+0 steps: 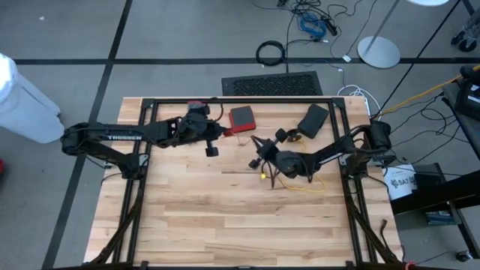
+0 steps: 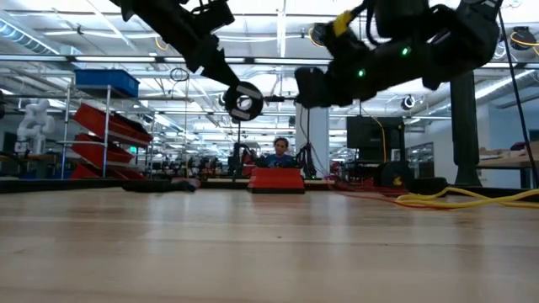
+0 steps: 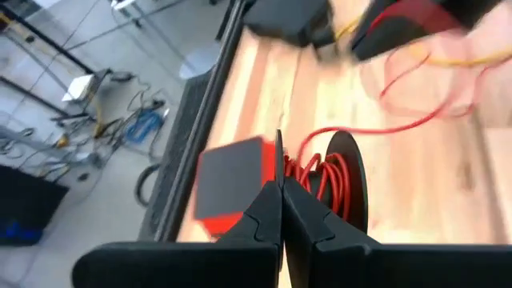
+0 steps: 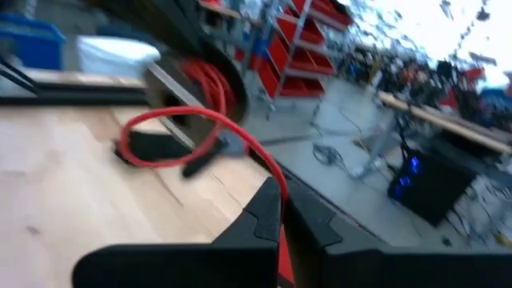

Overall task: Coil cords
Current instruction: Uncoil the red wire from the spool

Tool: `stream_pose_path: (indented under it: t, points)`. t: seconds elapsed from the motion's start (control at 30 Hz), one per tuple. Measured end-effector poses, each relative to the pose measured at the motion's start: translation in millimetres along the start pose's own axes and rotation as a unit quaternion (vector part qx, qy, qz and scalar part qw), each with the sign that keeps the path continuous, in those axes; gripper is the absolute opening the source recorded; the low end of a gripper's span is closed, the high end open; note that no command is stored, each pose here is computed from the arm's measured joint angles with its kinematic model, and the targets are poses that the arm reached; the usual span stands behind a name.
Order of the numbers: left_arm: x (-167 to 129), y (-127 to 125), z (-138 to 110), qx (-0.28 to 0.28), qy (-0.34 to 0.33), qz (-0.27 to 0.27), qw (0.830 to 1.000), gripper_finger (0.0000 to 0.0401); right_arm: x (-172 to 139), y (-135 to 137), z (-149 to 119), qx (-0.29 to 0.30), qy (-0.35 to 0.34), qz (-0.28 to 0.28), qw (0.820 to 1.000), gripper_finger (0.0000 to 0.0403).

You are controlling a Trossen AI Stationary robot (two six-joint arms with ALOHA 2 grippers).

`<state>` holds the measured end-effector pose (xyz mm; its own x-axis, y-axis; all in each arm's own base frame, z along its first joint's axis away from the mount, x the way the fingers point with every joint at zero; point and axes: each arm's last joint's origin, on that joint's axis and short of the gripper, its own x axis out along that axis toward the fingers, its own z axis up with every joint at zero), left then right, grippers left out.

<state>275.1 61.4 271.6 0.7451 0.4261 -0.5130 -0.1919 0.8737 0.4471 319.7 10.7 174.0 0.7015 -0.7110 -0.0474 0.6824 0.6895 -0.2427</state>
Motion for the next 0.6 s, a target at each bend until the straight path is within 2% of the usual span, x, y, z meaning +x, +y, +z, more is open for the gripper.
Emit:
stream_pose_path:
  t: [0.17, 0.27, 0.4, 0.6]
  points:
    - [3.7, 0.9, -0.2, 0.013, 0.008, 0.03, 0.999, 0.0, -16.1, 11.7, 12.4, -0.013, -0.044, 0.032, 0.998, 0.0]
    - [7.2, 4.0, 0.7, 0.008, 0.005, 0.053, 0.999, 0.0, -23.4, 19.6, 17.1, -0.021, -0.063, 0.074, 0.995, 0.0]
    - [12.5, 11.5, 6.7, -0.016, -0.032, 0.083, 0.996, 0.0, -26.8, 30.0, 24.2, -0.03, -0.072, 0.125, 0.989, 0.0]
    - [25.5, 14.1, 16.7, -0.052, -0.097, 0.106, 0.988, 0.0, -20.8, 38.2, 27.9, -0.056, -0.041, 0.154, 0.986, 0.0]
